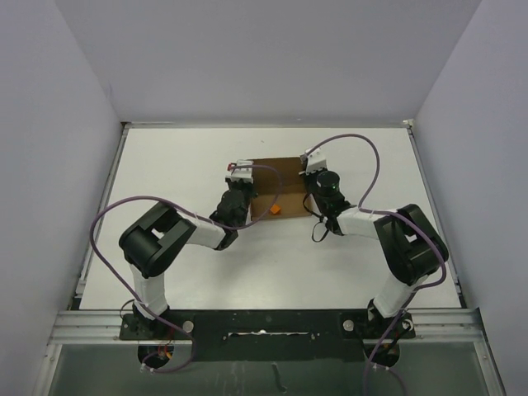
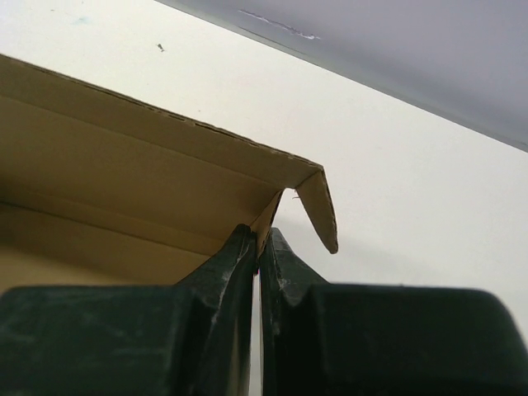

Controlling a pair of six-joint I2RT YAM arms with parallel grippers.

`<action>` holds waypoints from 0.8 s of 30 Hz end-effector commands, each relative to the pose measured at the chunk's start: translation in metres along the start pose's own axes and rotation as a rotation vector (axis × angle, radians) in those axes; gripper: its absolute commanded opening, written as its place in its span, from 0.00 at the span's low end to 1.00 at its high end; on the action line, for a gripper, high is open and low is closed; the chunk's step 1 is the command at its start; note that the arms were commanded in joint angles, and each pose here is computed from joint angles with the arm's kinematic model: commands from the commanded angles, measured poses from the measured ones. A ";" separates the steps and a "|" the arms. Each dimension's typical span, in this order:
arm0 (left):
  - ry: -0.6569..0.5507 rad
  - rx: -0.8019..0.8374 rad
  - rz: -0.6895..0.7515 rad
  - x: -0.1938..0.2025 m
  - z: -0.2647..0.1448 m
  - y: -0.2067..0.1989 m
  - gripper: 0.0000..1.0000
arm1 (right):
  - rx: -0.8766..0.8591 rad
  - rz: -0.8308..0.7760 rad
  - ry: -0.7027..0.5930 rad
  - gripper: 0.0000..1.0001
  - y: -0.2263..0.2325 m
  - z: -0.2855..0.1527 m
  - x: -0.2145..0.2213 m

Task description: Fold the paper box

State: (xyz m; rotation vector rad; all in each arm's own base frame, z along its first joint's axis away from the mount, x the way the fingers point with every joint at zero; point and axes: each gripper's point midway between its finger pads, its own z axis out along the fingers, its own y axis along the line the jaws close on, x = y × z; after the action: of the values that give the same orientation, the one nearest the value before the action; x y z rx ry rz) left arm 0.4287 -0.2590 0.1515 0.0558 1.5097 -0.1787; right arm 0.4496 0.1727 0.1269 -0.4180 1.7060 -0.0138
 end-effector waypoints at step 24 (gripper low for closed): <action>0.008 0.185 -0.090 0.008 -0.035 -0.051 0.00 | -0.127 0.034 0.025 0.03 0.051 -0.036 -0.007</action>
State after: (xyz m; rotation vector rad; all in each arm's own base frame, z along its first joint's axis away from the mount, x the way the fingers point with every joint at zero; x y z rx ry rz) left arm 0.4118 -0.2588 0.1411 0.0190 1.5106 -0.2126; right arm 0.4280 0.1746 0.1252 -0.3478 1.7618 -0.0370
